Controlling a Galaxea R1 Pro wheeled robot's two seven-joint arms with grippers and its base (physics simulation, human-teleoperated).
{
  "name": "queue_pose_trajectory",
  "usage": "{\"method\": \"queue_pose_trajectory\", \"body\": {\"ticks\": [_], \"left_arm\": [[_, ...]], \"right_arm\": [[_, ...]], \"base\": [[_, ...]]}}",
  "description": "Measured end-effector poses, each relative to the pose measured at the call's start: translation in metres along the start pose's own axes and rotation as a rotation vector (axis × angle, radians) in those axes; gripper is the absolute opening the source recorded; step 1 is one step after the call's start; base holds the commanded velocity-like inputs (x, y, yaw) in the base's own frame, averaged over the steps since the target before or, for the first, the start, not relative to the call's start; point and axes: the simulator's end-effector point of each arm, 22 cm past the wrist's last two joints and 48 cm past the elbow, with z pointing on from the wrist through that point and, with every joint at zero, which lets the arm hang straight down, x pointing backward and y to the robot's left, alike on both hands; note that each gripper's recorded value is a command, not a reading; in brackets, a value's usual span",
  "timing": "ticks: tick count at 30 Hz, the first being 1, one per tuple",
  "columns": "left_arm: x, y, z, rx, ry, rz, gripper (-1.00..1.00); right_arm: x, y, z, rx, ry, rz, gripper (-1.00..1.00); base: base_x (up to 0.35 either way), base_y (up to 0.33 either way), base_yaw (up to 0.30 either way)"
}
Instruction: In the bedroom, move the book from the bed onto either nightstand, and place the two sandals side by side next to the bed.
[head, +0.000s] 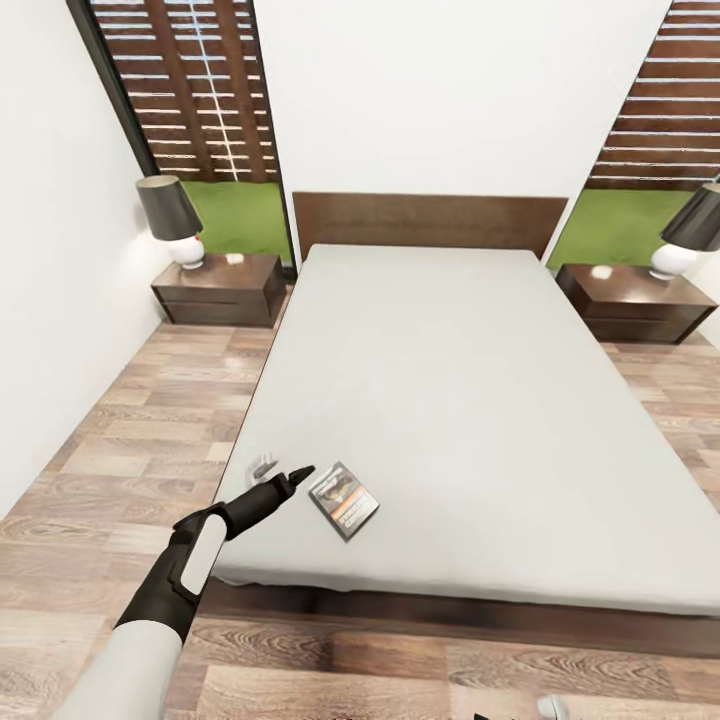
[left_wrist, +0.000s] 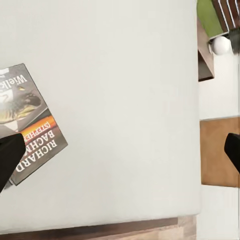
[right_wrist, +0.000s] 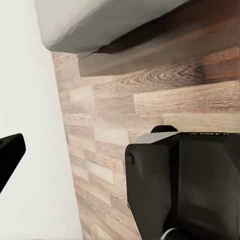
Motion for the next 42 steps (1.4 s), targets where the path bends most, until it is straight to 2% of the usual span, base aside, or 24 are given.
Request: {"method": "queue_pose_trajectory", "body": {"ticks": [42], "left_arm": [[0.028,0.029,0.013,-0.033,0.047,-0.034,1.00]], "right_arm": [[0.021,-0.015,0.001,0.024,0.039,0.047,1.00]], "base": [[0.000,0.000,0.000]]}}
